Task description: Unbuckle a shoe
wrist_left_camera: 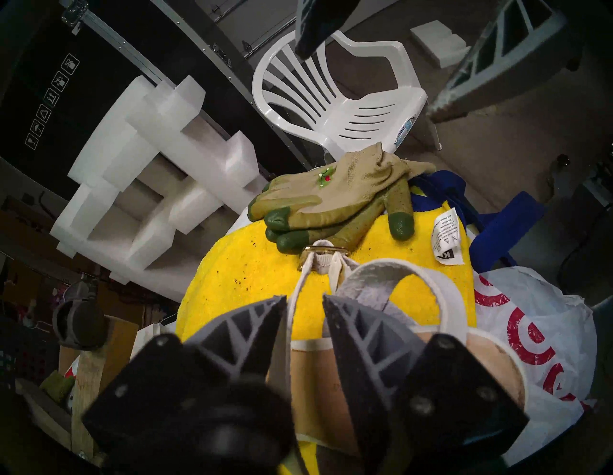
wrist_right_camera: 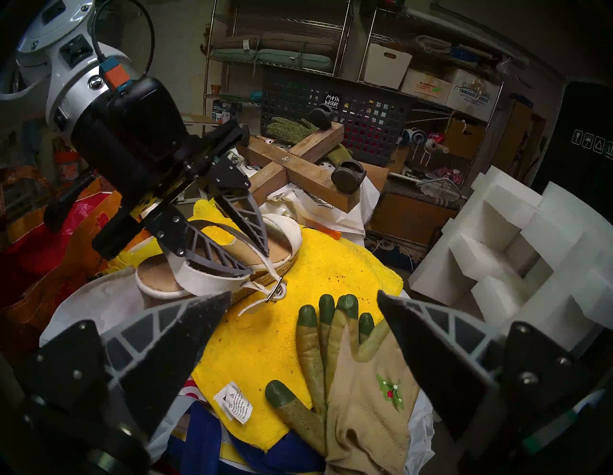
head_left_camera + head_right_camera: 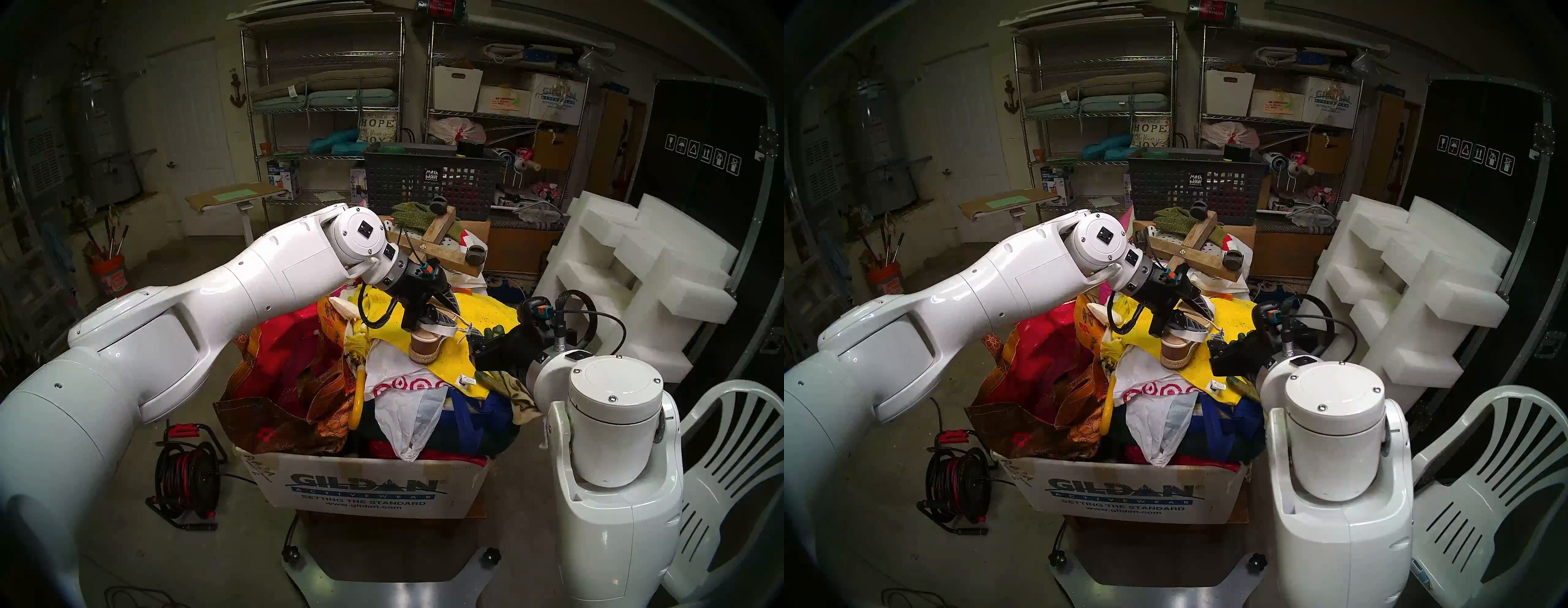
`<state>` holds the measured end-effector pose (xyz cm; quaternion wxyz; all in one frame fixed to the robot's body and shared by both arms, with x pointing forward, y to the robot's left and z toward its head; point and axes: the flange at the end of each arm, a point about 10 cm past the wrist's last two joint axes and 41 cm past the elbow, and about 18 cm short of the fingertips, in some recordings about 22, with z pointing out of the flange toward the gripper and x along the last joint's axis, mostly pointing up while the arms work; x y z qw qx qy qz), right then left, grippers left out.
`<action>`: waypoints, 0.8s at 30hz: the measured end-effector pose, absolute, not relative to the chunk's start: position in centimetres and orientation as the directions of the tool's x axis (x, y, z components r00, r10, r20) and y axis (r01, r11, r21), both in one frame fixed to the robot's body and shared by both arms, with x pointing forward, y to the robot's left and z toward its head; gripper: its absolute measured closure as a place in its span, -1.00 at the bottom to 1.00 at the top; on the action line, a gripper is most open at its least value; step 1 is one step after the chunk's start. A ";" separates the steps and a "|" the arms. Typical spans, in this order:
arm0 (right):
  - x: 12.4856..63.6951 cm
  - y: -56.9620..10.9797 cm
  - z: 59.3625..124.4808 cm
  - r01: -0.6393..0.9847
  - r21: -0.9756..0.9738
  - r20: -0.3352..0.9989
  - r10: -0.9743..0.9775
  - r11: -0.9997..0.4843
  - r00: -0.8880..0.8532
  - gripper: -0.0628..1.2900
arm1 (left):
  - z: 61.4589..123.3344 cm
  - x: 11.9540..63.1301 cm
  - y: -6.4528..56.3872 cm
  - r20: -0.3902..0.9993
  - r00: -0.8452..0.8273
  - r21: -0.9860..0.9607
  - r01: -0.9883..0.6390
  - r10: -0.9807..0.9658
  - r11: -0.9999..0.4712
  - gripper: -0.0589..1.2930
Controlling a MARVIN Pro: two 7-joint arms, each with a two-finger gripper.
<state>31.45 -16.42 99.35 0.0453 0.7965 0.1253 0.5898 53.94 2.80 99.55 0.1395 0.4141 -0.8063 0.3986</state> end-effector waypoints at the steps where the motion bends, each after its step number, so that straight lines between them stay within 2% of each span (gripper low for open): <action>1: 31.5 -16.4 99.4 0.146 0.220 0.928 0.253 -0.965 0.273 -0.91 | 99.5 53.9 2.8 0.555 -0.618 -0.527 -0.779 -0.557 0.339 0.17; 14: 31.5 -16.0 99.6 0.154 0.219 0.931 0.254 -0.963 0.262 -0.91 | 99.0 54.5 2.8 0.551 -0.617 -0.550 -0.775 -0.561 0.312 0.24; 15: 31.5 -15.9 99.7 0.157 0.219 0.931 0.254 -0.963 0.260 -0.91 | 99.1 54.4 2.7 0.553 -0.620 -0.555 -0.772 -0.557 0.308 0.29; 16: 31.5 -15.7 99.7 0.159 0.220 0.932 0.256 -0.962 0.258 -0.91 | 99.2 54.3 2.7 0.556 -0.622 -0.561 -0.770 -0.551 0.303 0.43; 24: 31.5 -13.9 99.3 0.168 0.272 0.918 0.308 -0.947 0.250 -0.91 | 99.2 53.4 2.7 0.594 -0.613 -0.580 -0.775 -0.522 0.250 0.92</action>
